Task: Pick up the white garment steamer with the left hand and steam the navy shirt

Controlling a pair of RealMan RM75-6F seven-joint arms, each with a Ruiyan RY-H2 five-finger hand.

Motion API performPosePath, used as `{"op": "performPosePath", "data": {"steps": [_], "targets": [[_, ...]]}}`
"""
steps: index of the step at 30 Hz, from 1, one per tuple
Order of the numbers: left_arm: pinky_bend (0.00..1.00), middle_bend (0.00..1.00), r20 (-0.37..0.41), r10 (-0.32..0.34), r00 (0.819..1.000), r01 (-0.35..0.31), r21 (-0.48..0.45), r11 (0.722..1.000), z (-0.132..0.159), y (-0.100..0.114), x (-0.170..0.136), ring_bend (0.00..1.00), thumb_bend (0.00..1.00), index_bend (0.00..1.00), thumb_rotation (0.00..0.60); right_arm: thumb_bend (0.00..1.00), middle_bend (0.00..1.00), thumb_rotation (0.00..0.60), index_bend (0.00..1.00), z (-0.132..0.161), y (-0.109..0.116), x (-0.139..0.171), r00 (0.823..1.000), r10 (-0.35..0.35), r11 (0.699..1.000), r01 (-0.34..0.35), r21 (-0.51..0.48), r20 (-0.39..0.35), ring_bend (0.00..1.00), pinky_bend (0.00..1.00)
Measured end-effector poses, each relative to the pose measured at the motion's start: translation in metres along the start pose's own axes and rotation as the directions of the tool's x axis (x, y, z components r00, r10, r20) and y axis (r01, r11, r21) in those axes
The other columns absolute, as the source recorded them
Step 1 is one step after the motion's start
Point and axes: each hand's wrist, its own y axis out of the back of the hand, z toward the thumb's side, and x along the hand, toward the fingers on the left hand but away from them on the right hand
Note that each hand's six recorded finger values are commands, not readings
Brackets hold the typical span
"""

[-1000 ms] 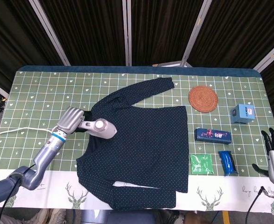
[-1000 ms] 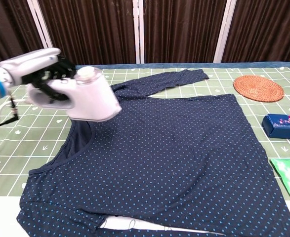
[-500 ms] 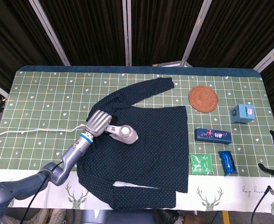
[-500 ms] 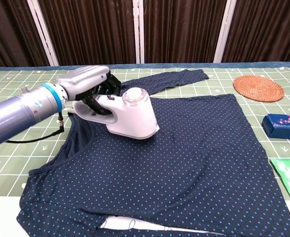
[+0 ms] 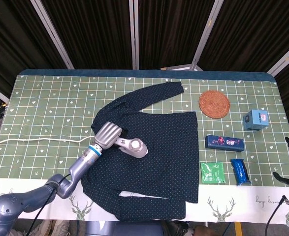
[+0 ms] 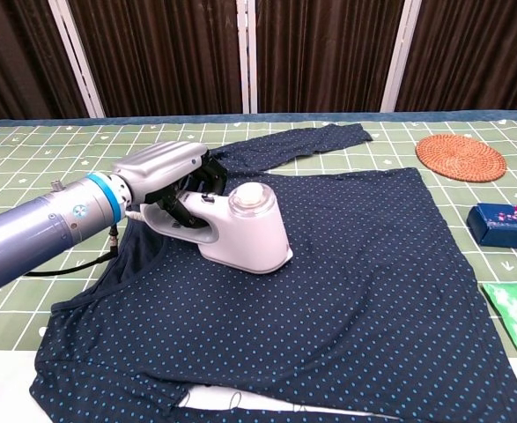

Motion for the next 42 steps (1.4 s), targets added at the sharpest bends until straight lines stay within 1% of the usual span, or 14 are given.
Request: {"op": "performPosePath", "data": {"steps": [12, 18, 23, 27, 35, 42], "targets": [[1.00, 0.91, 0.104, 0.014, 0.994, -0.014, 0.001, 1.000, 0.026, -0.006, -0.011, 0.81, 0.37, 0.87, 0.600, 0.00, 0.00, 0.600, 0.00, -0.001, 0.003, 0.002, 1.000, -0.008, 1.000, 0.008, -0.008, 0.001, 0.00, 0.00], [1.00, 0.91, 0.163, 0.003, 0.987, -0.004, 0.006, 1.000, 0.040, -0.010, -0.019, 0.81, 0.37, 0.87, 0.600, 0.00, 0.00, 0.600, 0.00, -0.002, 0.003, 0.002, 1.000, -0.008, 1.000, 0.008, -0.009, 0.003, 0.00, 0.00], [1.00, 0.91, 0.224, -0.020, 0.974, 0.017, 0.014, 1.000, 0.054, -0.016, -0.030, 0.81, 0.37, 0.87, 0.600, 0.00, 0.00, 0.600, 0.00, -0.001, 0.003, 0.002, 1.000, -0.007, 1.000, 0.007, -0.008, 0.000, 0.00, 0.00], [1.00, 0.91, 0.256, -0.036, 0.966, 0.025, 0.043, 0.999, 0.061, -0.020, -0.036, 0.81, 0.37, 0.87, 0.600, 0.00, 0.00, 0.600, 0.00, -0.001, 0.004, 0.002, 1.000, -0.008, 1.000, 0.008, -0.008, -0.001, 0.00, 0.00], [1.00, 0.91, 0.255, -0.048, 0.966, 0.028, 0.079, 0.996, 0.056, -0.023, -0.038, 0.81, 0.37, 0.87, 0.600, 0.00, 0.00, 0.600, 0.00, 0.000, 0.004, 0.003, 1.000, -0.008, 1.000, 0.008, -0.008, -0.003, 0.00, 0.00], [1.00, 0.91, 0.235, -0.049, 0.971, 0.024, 0.108, 0.994, 0.043, -0.021, -0.038, 0.81, 0.37, 0.87, 0.600, 0.00, 0.00, 0.600, 0.00, 0.000, 0.004, 0.003, 1.000, -0.009, 1.000, 0.009, -0.009, -0.006, 0.00, 0.00]]}}
